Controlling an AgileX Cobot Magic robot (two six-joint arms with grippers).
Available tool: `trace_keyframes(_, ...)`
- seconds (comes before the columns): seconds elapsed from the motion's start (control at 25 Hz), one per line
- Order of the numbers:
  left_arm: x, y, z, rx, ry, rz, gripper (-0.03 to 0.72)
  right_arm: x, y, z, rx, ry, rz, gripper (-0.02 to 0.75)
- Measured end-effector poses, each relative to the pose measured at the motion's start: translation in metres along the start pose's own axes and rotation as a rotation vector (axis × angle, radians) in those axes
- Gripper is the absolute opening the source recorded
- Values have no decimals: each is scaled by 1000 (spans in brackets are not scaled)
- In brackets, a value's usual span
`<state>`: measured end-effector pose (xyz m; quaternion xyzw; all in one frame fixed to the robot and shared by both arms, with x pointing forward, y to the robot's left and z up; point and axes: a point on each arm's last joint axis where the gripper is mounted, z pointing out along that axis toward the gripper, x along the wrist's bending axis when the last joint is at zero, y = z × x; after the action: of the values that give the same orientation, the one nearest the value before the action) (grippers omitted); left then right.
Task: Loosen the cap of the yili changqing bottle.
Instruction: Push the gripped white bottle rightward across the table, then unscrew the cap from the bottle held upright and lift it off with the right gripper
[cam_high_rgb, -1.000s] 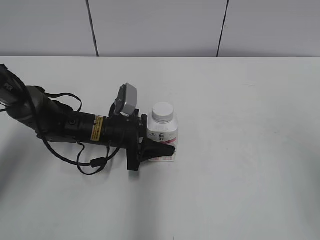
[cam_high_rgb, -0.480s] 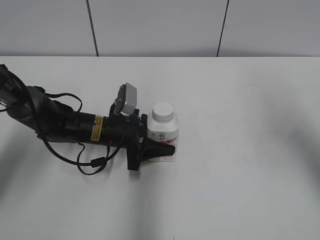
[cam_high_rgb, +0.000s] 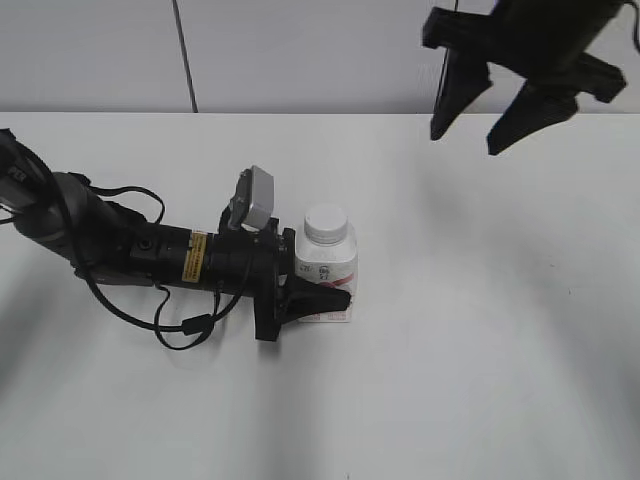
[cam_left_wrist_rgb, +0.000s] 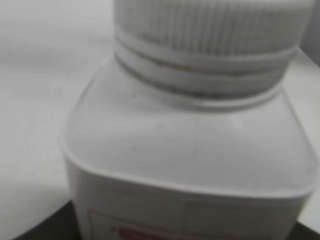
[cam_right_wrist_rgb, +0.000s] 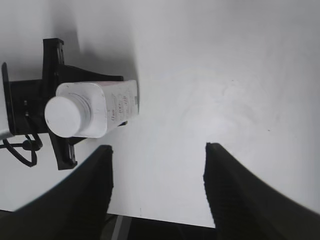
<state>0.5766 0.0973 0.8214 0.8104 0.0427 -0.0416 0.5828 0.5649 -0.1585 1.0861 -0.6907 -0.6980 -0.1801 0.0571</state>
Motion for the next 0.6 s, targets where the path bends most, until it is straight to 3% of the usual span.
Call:
trace_keyframes(0.4,0,0,0,-1,0,-1,377,55,16,58,93,30,-3,461)
trace_keyframes(0.6,0,0,0,-1,1,-1,377,66,12,82,146,20,-8,461)
